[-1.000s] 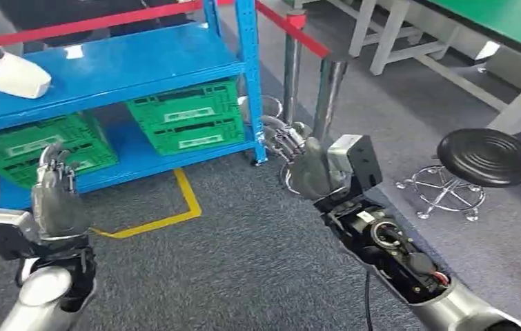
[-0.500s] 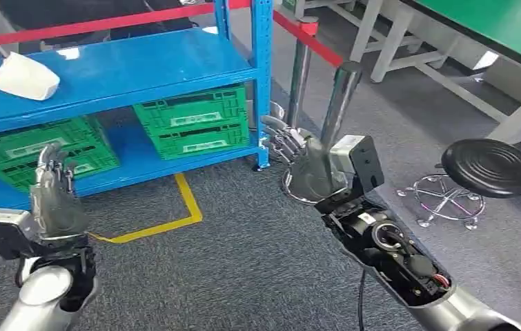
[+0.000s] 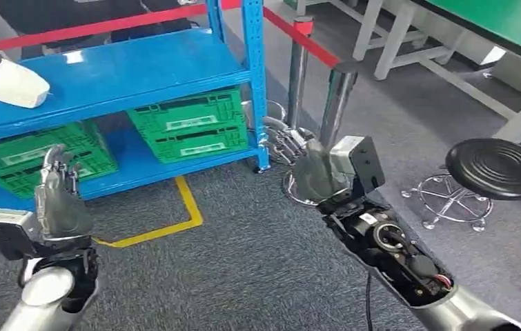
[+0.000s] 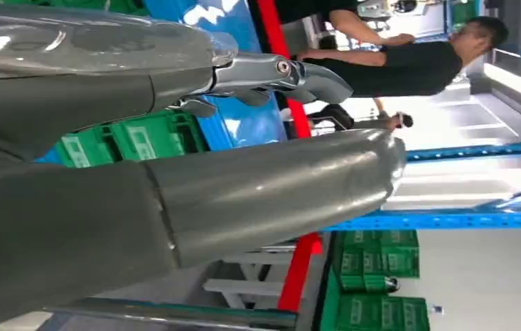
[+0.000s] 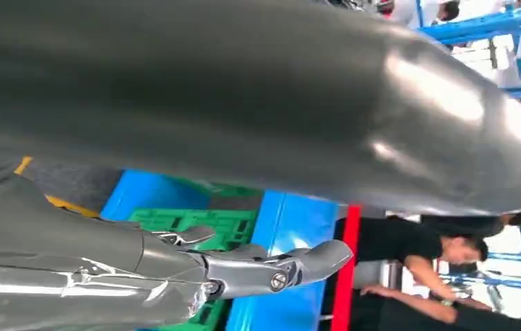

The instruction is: Take the parts from the cabinet and place them on the table.

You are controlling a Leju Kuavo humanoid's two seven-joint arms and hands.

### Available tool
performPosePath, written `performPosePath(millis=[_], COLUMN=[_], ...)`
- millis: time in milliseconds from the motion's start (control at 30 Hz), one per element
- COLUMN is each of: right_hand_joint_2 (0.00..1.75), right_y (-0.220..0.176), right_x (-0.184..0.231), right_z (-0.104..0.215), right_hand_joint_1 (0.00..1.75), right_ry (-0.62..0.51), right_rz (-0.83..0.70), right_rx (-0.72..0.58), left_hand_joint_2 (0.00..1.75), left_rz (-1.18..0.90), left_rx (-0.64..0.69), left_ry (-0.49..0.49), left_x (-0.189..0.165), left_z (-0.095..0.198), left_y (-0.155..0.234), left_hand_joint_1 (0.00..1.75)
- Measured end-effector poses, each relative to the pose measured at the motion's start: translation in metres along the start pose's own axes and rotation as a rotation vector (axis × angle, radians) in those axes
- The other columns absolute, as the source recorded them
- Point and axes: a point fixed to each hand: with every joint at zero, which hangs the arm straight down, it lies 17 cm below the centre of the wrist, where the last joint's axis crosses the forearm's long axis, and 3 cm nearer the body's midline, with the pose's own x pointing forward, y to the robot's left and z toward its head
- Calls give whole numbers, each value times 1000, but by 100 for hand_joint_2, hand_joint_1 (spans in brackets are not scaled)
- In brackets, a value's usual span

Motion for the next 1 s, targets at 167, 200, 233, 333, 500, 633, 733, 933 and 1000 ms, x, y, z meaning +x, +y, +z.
performPosePath(millis=[167, 200, 233, 333, 500, 633, 733, 933, 1000], right_hand_joint_2=[0, 0, 0, 0, 0, 0, 0, 0, 0], right_y=[0, 0, 0, 2, 1, 3, 2, 3, 4], right_x=[-2, -2, -1, -1, 0, -4, -3, -2, -1], right_z=[1, 1, 1, 1, 1, 3, 3, 2, 2], right_hand_joint_1=[0, 0, 0, 0, 0, 0, 0, 0, 0], right_ry=[6, 5, 3, 3, 0, 9, 8, 5, 3], right_rz=[-1, -1, 0, 0, 0, -4, -3, 11, 12], right_rx=[-5, -3, -1, 7, 7, 7, 7, 10, 14], left_hand_joint_2=[0, 0, 0, 0, 0, 0, 0, 0, 0], left_rz=[-3, -6, -7, -8, -5, -6, -6, -9, -12], left_rx=[2, 7, 9, 11, 11, 12, 12, 11, 11], left_ry=[3, 4, 3, 6, -2, 6, 6, 4, 0], left_x=[-1, -1, -1, -1, 2, 0, 0, 2, 3], left_z=[1, 0, 0, 0, 0, 3, 3, 1, -1], left_y=[1, 2, 2, 3, 3, 3, 3, 4, 4], left_hand_joint_1=[0, 0, 0, 0, 0, 0, 0, 0, 0])
